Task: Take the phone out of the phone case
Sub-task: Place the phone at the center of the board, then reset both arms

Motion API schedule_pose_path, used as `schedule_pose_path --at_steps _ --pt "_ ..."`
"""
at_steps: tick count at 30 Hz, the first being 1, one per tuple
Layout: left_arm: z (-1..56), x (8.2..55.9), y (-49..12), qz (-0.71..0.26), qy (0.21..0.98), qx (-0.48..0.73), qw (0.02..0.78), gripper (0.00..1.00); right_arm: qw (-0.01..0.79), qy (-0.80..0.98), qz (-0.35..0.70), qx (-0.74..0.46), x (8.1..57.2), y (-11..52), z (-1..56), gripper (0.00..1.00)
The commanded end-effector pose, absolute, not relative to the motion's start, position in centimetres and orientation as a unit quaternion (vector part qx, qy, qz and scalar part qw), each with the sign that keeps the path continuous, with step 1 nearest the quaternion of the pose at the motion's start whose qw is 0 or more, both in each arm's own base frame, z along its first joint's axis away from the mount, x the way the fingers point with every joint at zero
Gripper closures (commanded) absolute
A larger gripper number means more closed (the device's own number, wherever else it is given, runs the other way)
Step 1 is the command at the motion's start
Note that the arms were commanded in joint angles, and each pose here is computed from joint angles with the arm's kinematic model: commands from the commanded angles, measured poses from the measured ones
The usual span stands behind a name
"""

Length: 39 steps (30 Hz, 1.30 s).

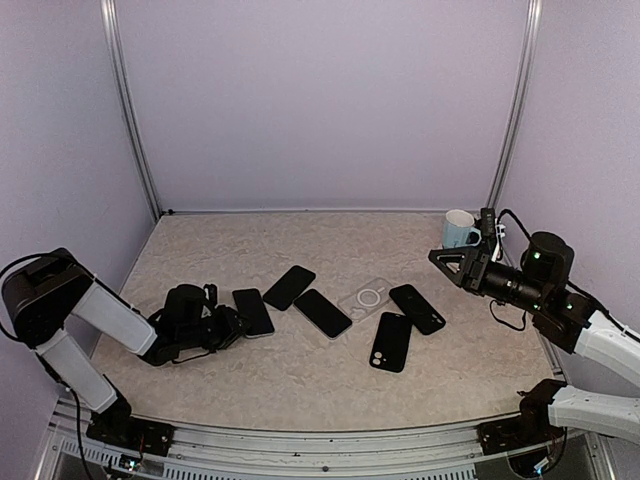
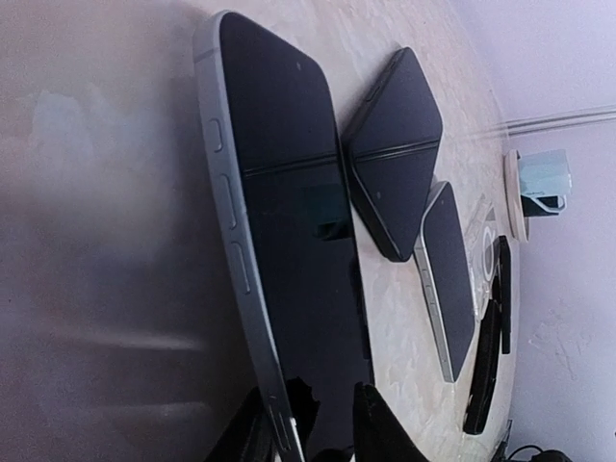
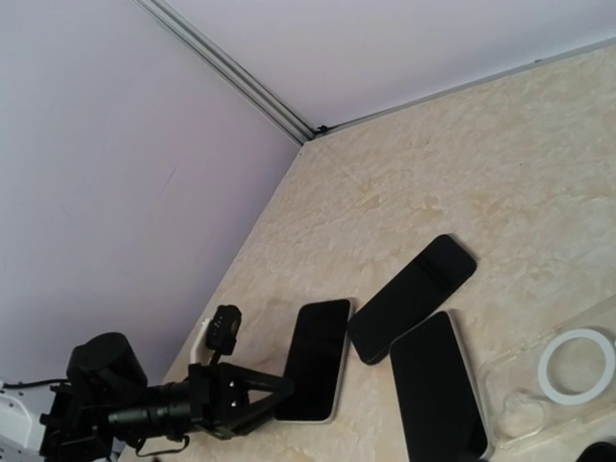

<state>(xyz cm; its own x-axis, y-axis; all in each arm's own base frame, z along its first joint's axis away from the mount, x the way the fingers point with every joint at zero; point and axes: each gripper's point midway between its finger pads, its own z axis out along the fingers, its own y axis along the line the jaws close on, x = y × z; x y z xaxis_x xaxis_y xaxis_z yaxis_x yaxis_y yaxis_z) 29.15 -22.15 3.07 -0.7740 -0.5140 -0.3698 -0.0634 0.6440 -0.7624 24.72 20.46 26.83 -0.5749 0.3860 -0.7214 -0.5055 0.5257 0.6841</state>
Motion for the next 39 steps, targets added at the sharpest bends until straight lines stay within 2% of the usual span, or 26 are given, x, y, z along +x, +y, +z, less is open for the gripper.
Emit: schedule_pose_path --at_steps 1,12,22,32,37,39 --pt "3.0 29.7 -21.6 -0.363 0.863 -0.18 0.301 0.64 0.464 0.741 0.483 -0.043 24.6 20.1 26.8 0.34" --pt "3.9 30.6 -19.7 -0.292 0.878 -0.18 0.333 0.4 0.468 0.749 0.466 -0.046 24.6 19.8 26.5 0.33" --pt "6.7 30.4 -16.6 -0.223 0.883 -0.17 0.377 0.32 0.484 0.752 0.442 -0.061 25.6 19.8 27.3 0.3" --pt "12.9 30.6 -10.1 -0.171 0.855 -0.184 0.453 0.2 0.502 0.748 0.428 -0.074 26.7 20.1 28.5 0.25" --pt "16.2 30.8 -6.6 -0.134 0.835 -0.192 0.498 0.1 0.514 0.741 0.425 -0.076 26.6 19.8 29.9 0.21" --pt "17.3 31.0 -5.5 -0.116 0.826 -0.194 0.517 0.09 0.521 0.74 0.418 -0.076 26.5 19.5 30.4 0.15"
